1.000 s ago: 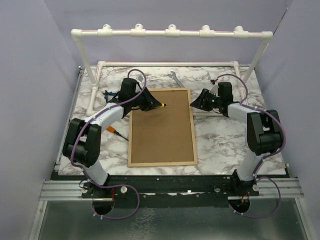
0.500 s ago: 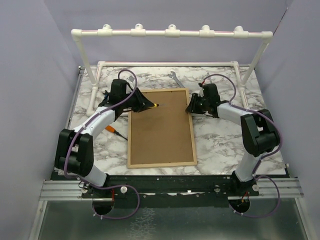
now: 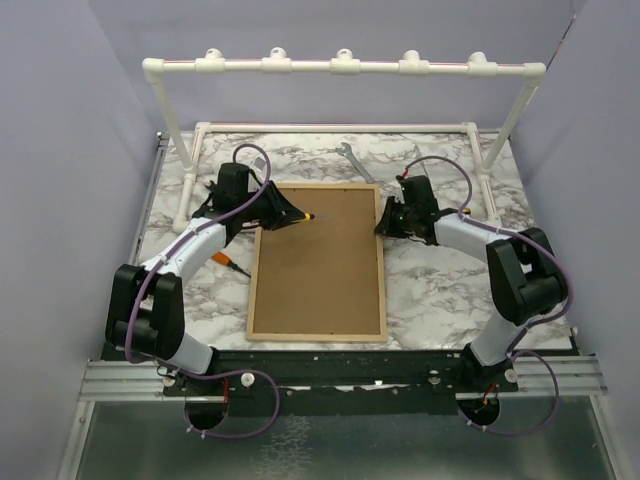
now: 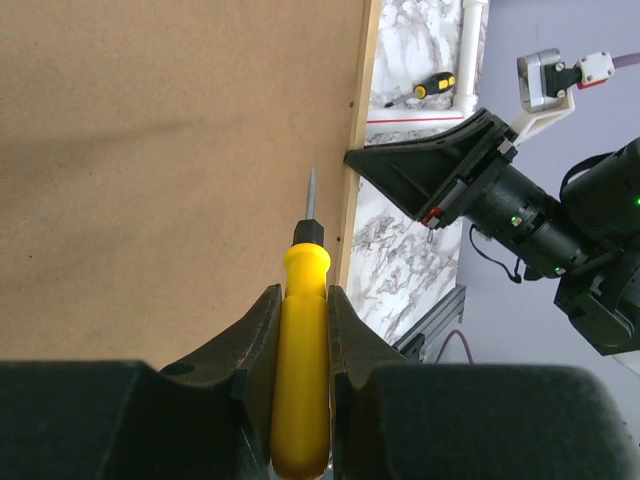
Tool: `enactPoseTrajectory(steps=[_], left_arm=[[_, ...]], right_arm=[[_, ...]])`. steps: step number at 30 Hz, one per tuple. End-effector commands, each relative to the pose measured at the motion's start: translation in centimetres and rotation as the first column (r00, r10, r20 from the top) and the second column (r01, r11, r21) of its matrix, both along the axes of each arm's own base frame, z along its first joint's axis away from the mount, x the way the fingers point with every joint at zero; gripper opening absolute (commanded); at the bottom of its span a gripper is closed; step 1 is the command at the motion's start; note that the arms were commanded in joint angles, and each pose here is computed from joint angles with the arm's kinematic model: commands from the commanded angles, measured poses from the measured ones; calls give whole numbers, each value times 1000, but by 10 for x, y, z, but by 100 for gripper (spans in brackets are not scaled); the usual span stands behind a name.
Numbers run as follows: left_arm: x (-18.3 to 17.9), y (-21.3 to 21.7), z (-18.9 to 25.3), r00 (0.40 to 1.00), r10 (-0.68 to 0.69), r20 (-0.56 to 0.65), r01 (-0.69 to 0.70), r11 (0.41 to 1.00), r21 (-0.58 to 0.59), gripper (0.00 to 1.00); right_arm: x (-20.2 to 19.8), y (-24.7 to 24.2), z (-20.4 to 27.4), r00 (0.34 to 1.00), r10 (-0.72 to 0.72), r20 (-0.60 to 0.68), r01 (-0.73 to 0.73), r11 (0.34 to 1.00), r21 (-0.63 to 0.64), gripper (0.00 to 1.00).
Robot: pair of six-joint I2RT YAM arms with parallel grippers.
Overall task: Take the photo out of the frame
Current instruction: Move the photo frame to the center of the board.
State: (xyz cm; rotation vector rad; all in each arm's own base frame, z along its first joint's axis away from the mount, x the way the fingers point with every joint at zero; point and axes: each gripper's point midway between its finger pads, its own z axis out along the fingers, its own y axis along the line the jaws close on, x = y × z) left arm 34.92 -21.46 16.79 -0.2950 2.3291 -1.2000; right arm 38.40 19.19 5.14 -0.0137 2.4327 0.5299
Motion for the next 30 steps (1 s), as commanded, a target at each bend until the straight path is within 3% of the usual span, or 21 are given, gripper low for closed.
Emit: enactPoseTrajectory(steps=[1, 7, 13, 15, 23, 30], left_arm=[[-8, -1, 3, 1000, -23, -9, 23, 1000, -18, 0], [-8, -13, -1, 999, -42, -17, 42, 999, -14, 0], [-2, -37, -6, 996, -90, -23, 90, 996, -10, 0], [3, -43, -8, 995, -100, -24, 100, 995, -11, 0], [10, -83, -20, 982, -185, -48, 184, 983, -21, 0], [16, -108, -35, 969, -233, -81, 231, 972, -34, 0]], right_arm=[[-20, 0, 9, 1000, -22, -8, 22, 999, 29, 20], [-23, 3, 13, 1000, 14, 11, -15, 999, 45, 21], [-20, -2, 24, 998, -23, 52, 20, 998, 56, 48], [-19, -2, 31, 997, -19, 70, 13, 996, 87, 51], [-12, -11, 39, 998, -35, 55, 21, 971, 238, 43], [-21, -16, 27, 1000, -17, 16, 8, 899, 438, 37]])
